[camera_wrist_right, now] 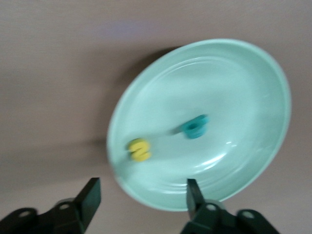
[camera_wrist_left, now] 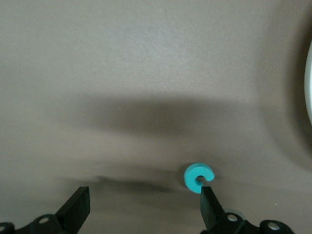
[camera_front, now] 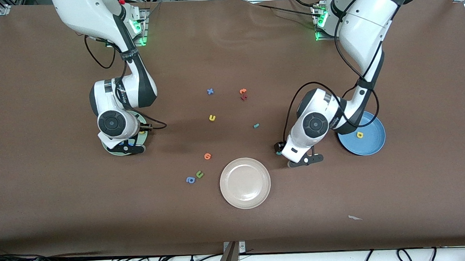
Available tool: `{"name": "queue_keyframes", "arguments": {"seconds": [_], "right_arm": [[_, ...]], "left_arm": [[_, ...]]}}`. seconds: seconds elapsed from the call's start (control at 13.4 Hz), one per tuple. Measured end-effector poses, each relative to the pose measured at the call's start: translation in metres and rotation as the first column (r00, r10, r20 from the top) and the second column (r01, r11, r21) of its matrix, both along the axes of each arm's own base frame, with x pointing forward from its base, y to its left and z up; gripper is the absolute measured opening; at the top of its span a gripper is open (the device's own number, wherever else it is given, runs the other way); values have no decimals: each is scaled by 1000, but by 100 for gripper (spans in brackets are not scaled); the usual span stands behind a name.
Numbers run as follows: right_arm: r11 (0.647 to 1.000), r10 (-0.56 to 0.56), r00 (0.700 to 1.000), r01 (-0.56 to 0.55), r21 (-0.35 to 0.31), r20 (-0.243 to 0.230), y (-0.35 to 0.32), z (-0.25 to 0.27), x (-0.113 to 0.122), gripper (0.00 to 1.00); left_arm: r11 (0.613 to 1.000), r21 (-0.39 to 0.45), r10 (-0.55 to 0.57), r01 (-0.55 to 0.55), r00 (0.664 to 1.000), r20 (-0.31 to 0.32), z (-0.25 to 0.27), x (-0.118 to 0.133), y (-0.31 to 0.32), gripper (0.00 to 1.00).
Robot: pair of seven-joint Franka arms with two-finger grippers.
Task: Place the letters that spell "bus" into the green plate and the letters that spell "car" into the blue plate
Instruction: 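Grasp the teal c with the left gripper while the right gripper grasps the u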
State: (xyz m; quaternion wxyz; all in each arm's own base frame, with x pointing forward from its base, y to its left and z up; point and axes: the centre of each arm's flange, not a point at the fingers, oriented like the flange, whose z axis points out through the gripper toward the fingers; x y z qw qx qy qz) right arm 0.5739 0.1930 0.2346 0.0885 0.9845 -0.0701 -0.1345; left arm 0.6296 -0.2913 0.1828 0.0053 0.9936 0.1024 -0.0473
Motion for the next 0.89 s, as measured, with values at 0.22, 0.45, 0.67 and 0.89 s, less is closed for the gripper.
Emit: {"name": "queue_keyframes", "arguments": {"seconds": [0.22, 0.45, 0.67, 0.89], "right_arm": [[981, -194, 978, 191, 37, 74, 88, 15, -18, 96], [924, -354, 934, 343, 168, 41, 156, 4, -45, 92], [899, -419, 902, 397, 183, 101, 201, -25, -67, 87], [913, -395, 907, 369, 175, 146, 226, -56, -88, 67]], "left_arm": [[1000, 1, 29, -29, 1000, -1, -7, -3, -18, 100], [998, 4, 58, -58, 998, -5, -14, -3, -24, 96], [997, 2, 78, -78, 997, -1, -13, -1, -24, 62], [997, 0, 81, -81, 997, 3, -11, 1, -25, 46]]}}
